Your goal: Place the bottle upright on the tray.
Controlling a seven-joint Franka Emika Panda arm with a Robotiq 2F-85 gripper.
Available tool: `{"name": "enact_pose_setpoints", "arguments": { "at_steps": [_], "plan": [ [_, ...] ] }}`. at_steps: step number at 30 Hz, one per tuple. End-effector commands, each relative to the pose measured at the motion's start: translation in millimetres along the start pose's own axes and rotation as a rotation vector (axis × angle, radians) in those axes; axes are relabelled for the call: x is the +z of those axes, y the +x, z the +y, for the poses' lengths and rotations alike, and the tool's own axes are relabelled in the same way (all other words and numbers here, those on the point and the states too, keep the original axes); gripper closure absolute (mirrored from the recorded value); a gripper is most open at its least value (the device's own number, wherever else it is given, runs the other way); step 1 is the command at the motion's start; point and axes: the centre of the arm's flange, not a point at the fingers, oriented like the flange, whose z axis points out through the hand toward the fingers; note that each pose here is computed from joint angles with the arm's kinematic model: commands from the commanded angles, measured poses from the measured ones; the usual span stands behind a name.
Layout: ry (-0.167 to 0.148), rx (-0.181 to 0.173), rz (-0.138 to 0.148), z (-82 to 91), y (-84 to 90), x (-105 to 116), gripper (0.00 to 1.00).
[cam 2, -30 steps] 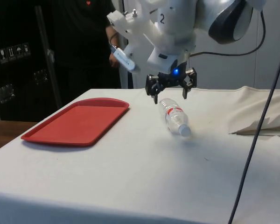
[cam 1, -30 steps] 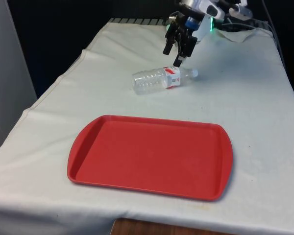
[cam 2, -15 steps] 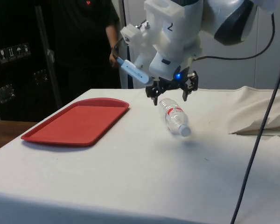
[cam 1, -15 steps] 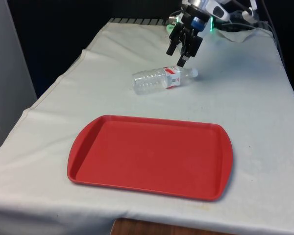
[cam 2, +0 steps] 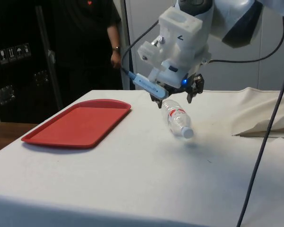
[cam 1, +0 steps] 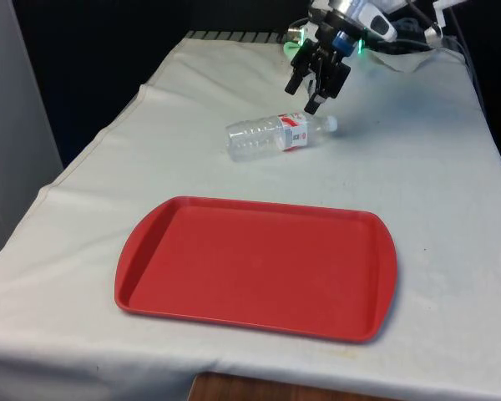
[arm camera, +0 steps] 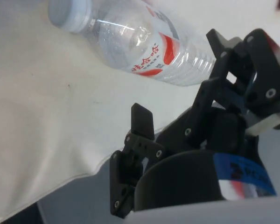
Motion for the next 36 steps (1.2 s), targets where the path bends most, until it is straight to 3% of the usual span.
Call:
{"name": "enact_pose_setpoints", "arguments": {
  "at_steps": [1, 7, 8, 9, 18, 27, 28, 29, 36],
  "plan": [
    [-0.017, 0.000, -0.026, 1.4, 0.6, -3.7, 0.00],
    [-0.031, -0.003, -0.067, 0.5, 8.3, -5.3, 0.00],
    [-0.013, -0.006, -0.048, -1.5, 8.5, -1.4, 0.00],
    [-0.032, -0.003, -0.074, 0.1, 9.1, -5.3, 0.00],
    [-0.054, -0.011, -0.133, -2.1, 21.9, -5.0, 0.00],
    [-0.065, -0.022, -0.167, -4.5, 36.4, -0.8, 0.00],
    [-0.049, -0.025, -0.161, -6.3, 38.4, 2.6, 0.00],
    [-0.067, -0.024, -0.178, -5.0, 38.5, 0.5, 0.00],
    [-0.077, -0.033, -0.211, -8.6, 45.6, 4.2, 0.00]
  ]
}}
